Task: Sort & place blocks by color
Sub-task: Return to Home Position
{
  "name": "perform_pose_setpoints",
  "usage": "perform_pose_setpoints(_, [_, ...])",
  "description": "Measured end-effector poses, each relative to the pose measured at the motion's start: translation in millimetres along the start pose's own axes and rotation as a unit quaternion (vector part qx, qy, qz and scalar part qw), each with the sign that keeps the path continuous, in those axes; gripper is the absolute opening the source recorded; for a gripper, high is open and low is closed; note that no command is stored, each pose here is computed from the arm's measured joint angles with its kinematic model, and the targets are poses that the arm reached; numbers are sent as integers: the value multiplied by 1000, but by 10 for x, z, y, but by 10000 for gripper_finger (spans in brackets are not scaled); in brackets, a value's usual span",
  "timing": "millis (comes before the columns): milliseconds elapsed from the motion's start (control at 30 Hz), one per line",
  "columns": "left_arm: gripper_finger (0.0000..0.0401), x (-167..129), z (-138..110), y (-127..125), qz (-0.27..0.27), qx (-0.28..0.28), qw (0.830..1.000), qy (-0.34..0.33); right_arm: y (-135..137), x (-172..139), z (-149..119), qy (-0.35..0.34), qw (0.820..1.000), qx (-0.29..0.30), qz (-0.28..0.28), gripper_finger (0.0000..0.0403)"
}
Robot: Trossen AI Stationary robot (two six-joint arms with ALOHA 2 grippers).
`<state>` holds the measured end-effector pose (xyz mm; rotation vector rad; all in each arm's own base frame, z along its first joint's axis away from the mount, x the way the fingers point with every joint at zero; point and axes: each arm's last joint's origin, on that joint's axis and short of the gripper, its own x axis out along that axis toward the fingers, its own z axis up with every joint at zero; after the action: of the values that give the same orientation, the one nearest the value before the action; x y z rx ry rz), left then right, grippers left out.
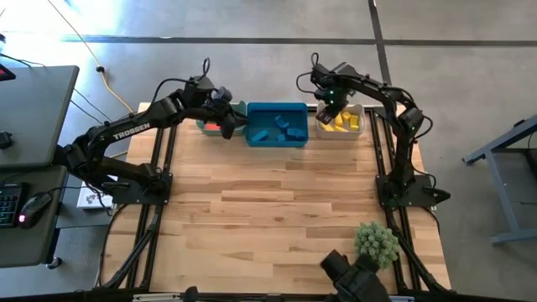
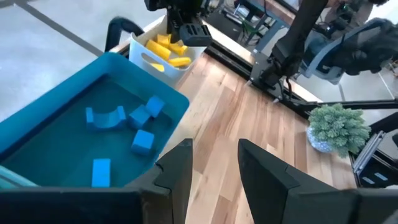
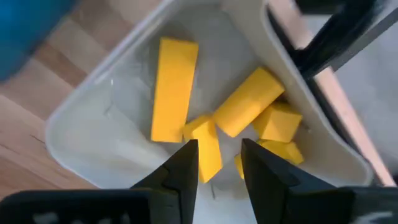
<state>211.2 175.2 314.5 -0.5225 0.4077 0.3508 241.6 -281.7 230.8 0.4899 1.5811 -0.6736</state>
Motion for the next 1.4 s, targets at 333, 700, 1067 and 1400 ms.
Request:
perform_pose_setpoints(333, [117,18,64,-119,5,-6,999,-44,-6,-484,152,-102,989,-7,103,90])
perform_pose_setpoints(700, [117,-121,-81,-652,10,58,996,-70,447,-895,205,-157,977,-53,137,87])
perform_pose_setpoints(1067, [117,-480,-717,-824,-25,44,994,-93,1203,-1002,112,-150,976,-74,140,87])
perform_pose_setpoints(1400, [117,-693,-1351,-757,-82,80,987,-114,1938,-1092,-144,-137,970,-128,157,87])
